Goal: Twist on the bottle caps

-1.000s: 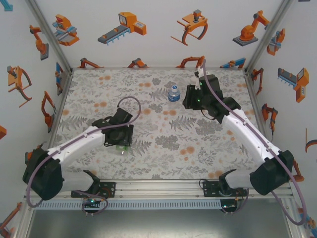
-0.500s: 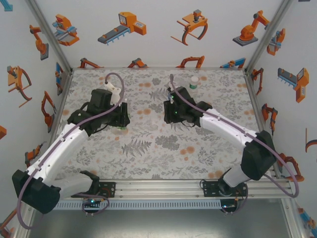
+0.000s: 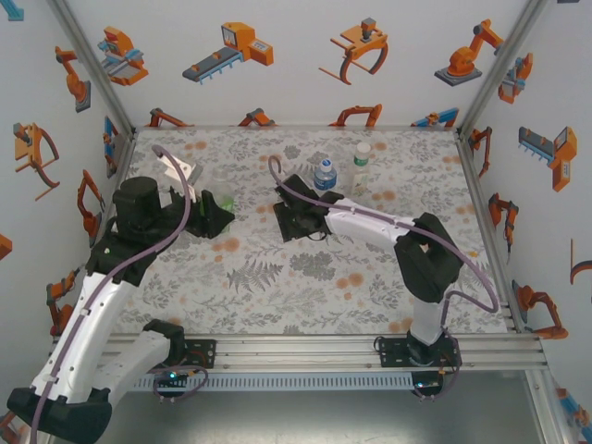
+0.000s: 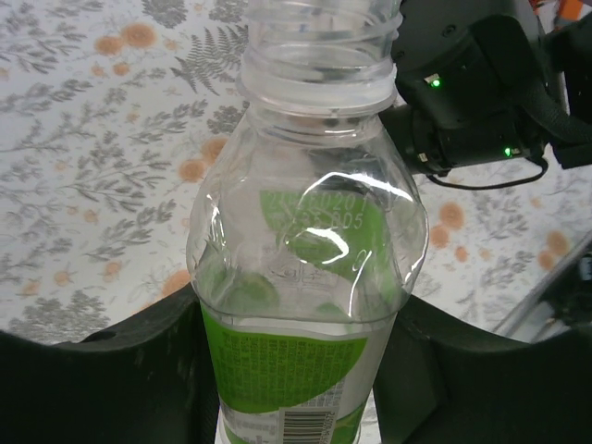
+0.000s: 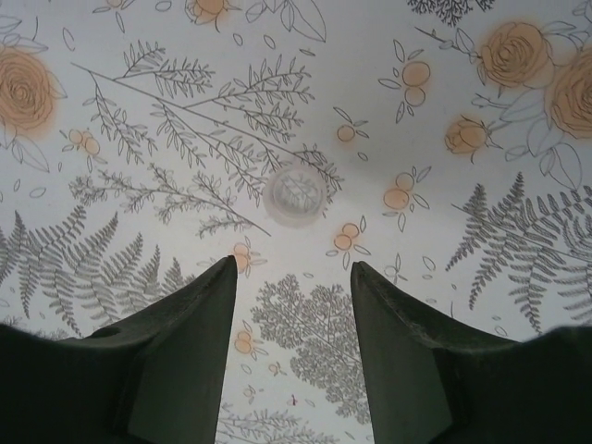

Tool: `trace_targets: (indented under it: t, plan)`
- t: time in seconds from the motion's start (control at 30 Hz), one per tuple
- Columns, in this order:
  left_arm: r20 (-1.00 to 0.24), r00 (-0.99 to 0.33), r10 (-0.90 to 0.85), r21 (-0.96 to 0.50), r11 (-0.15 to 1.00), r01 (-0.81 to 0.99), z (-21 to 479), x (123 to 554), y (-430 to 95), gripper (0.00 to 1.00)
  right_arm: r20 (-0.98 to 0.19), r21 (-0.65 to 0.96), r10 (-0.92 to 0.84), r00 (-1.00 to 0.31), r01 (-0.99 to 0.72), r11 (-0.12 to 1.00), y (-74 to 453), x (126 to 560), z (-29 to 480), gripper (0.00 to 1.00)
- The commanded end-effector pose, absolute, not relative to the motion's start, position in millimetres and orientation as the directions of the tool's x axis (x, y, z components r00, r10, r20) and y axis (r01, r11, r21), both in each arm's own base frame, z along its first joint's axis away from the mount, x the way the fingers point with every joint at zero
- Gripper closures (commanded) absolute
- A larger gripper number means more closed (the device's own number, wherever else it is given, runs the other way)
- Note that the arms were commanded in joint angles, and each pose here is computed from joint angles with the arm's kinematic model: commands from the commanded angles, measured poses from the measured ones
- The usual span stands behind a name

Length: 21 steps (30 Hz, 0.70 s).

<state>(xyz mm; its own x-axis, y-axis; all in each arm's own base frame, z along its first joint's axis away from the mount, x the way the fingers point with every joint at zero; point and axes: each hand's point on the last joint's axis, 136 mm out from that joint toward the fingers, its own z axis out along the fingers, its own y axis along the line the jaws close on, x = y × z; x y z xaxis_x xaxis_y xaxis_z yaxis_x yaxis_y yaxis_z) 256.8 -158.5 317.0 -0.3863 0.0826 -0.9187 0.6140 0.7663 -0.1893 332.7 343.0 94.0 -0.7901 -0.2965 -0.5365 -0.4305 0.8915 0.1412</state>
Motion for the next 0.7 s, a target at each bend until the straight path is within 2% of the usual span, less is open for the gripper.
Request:
trace_targets:
  t: [0.0, 0.1, 0.67]
  plan:
    - [-0.935, -0.305, 0.18, -0.042, 0.799, 0.6, 307, 260, -145, 1.0, -0.557, 0.129, -0.264, -0.788, -0.396, 0.909, 352, 345, 94, 0.49]
    - [-0.942, -0.287, 0.174, -0.009, 0.841, 0.542, 297, 264, -133, 1.0, -0.544, 0.099, -0.282, -0.79, -0.394, 0.914, 356, 349, 85, 0.47]
    - [-0.936, -0.288, 0.2, 0.002, 0.824, 0.566, 295, 257, -134, 1.0, -0.449, 0.057, -0.302, -0.841, -0.365, 0.929, 361, 347, 46, 0.5]
